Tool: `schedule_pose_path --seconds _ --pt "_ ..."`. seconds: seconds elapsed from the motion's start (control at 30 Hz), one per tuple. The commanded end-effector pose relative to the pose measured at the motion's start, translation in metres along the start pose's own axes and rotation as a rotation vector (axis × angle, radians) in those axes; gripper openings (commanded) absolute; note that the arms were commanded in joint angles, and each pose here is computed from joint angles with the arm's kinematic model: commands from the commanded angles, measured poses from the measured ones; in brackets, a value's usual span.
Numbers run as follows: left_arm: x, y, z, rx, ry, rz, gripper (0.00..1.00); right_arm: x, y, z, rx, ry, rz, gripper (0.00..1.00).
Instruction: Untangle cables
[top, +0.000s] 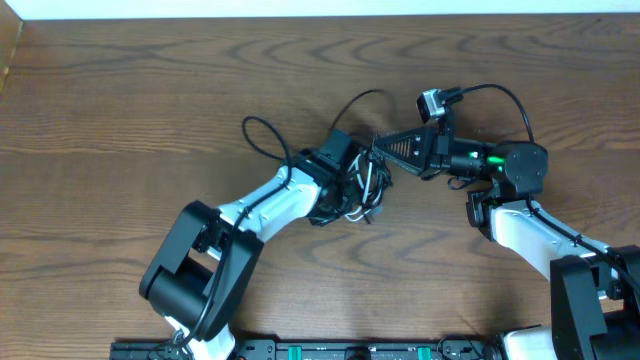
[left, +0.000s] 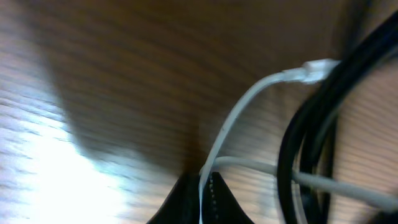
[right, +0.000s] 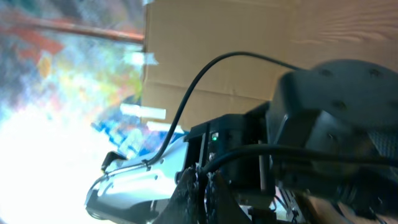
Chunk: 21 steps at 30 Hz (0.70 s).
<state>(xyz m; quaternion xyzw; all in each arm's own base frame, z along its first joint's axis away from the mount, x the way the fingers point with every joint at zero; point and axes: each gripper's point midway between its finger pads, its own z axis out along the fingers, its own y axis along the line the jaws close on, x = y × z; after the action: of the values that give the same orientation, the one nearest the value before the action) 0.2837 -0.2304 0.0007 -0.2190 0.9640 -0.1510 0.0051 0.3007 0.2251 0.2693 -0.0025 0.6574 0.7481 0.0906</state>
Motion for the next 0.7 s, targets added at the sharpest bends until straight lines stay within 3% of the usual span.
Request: schedule_pose_path --seconds 0.0,0.33,0.67 --pt "0.002 0.022 0.011 -0.037 0.067 -0.048 0.08 -0.006 0.006 0.003 -0.004 -0.020 -0.052 0.01" --pt "-0.007 0.028 0.010 -0.052 0.044 0.013 0.07 -0.027 0.006 -0.007 -0.008 -0.126 -0.040 0.01" --pt "-0.013 0.048 0.008 -0.147 -0.004 0.017 0.08 -0.084 0.015 -0.060 -0.080 -0.405 0.206 0.01"
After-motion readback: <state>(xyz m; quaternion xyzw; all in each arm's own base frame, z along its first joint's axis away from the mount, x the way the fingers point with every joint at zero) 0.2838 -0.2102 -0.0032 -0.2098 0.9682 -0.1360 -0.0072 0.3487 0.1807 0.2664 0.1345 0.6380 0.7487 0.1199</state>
